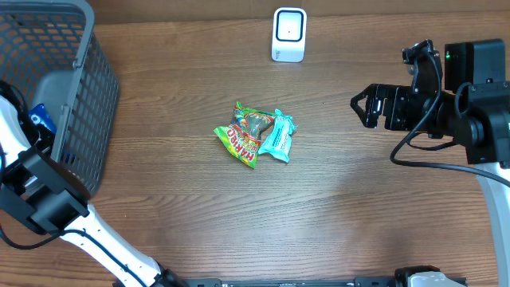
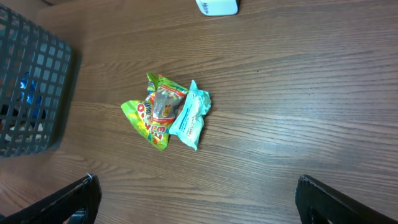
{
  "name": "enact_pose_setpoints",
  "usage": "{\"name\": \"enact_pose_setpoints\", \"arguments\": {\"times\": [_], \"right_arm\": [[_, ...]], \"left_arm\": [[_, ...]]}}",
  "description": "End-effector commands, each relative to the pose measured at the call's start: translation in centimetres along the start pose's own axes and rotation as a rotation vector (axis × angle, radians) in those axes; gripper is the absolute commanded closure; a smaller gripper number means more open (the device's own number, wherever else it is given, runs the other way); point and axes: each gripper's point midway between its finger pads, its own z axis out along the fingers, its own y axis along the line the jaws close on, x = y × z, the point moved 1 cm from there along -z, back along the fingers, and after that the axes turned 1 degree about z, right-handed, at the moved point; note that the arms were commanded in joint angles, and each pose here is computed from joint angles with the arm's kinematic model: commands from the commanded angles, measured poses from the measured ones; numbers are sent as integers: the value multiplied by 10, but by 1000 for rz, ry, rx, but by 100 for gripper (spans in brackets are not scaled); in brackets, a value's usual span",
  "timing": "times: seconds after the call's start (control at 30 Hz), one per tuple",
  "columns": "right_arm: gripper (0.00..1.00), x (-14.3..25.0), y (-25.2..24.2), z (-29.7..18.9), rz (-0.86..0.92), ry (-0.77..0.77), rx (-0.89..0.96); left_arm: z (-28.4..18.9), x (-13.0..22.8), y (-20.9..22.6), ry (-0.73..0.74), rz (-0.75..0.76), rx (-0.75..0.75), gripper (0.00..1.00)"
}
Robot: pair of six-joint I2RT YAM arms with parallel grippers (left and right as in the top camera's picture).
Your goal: Scan the item barcode
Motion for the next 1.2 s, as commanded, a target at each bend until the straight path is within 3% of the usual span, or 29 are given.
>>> {"name": "enact_pose_setpoints", "arguments": {"times": [0.0,0.37,0.77,0.83,0.93,1.0,1.17], "right_arm": [[0,-5,5,-6,-22,-25,-6],[0,-6,5,-6,-25,-31,-8],[0,-6,5,-6,-25,-31,-8],[0,-6,5,-6,-25,-31,-8],[0,-7,6,-6,-27,-35,-9],[0,-8,6,-6,-28,-38,-9],[0,-8,6,-6,-29,-39,-9]], "left_arm": [[18,1,-5,38,-10,-1,96],[-12,-2,-19,16,-24,143,96],[-161,-11,8,-315,-39,324,96],[-172,-4,14,-331,-40,324,87],[-170,8,17,-290,-33,313,42],[-162,16,16,-239,-23,302,33],[-134,27,10,-134,-3,278,26]]}}
